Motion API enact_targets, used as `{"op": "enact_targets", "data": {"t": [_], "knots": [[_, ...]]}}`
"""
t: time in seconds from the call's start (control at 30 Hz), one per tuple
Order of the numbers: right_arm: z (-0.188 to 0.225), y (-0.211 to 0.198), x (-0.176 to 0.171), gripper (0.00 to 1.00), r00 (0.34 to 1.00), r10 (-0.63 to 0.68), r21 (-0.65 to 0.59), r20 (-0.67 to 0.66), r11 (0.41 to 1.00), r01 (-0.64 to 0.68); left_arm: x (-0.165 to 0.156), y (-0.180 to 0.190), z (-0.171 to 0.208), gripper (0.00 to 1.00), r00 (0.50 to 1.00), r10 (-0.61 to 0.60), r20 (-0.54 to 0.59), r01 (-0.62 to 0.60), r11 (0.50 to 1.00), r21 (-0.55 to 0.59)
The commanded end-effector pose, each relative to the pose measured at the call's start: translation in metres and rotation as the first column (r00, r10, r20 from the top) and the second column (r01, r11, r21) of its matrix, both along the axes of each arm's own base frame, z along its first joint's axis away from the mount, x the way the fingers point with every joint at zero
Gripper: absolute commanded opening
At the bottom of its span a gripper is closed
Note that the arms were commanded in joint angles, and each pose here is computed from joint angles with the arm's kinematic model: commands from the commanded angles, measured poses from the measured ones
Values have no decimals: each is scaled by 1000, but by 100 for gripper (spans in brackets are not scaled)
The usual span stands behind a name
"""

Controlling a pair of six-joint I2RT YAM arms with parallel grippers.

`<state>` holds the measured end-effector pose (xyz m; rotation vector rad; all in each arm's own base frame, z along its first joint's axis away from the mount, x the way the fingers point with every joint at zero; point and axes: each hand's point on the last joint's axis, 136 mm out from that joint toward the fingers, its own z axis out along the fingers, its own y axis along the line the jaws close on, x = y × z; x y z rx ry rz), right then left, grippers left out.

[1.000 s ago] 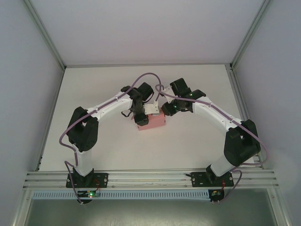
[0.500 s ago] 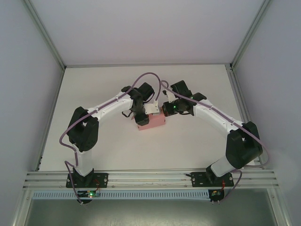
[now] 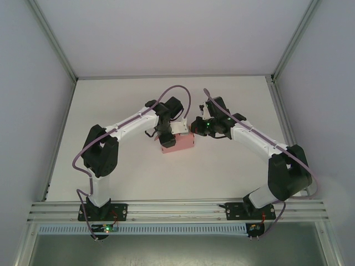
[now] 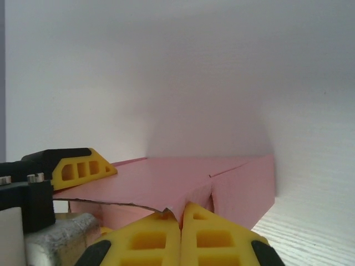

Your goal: Assemble paper box

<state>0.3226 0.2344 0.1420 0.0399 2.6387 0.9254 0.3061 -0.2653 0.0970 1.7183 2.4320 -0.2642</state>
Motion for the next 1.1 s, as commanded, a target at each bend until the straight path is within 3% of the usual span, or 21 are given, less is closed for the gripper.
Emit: {"op": "enact_targets", "data": {"t": [0.0, 0.13, 0.2, 0.37, 0.47, 0.63, 0.87, 1.0, 1.03, 1.07], "knots": [[27, 30, -26, 0, 986, 166, 116, -23, 980, -162, 24, -19, -6, 35, 997, 13, 75, -9, 999, -46], [-5, -2, -17, 0, 981, 182, -120, 72, 978, -173, 22, -19, -9, 35, 998, -12, 69, 15, 999, -49], [-20, -10, -17, 0, 969, 222, -180, 110, 963, -200, 21, -18, -9, 35, 997, -23, 71, 26, 999, -43], [-36, -39, -12, 0, 910, 325, -410, 257, 889, -201, 23, -19, -7, 34, 996, -39, 76, 42, 998, -46], [-33, -43, -13, 0, 866, 365, -443, 341, 875, -194, 26, -20, -7, 34, 996, -33, 79, 37, 998, -50], [-35, -28, -23, 0, 838, 338, -353, 429, 916, -189, 33, -27, -3, 35, 997, 10, 80, -3, 997, -83], [-35, -36, -13, 0, 850, 206, -390, 486, 921, -1, 41, -34, 10, 41, 992, 64, 106, -50, 990, -131], [-26, -39, -14, 0, 845, 172, -401, 507, 914, 55, 41, -35, 22, 59, 988, 94, 119, -74, 984, -162], [-23, -41, -14, 0, 845, 163, -406, 509, 911, 69, 40, -34, 27, 71, 987, 97, 125, -75, 982, -172], [-22, -42, -15, 0, 845, 157, -405, 511, 911, 75, 40, -34, 32, 93, 986, 103, 134, -77, 980, -182]]}}
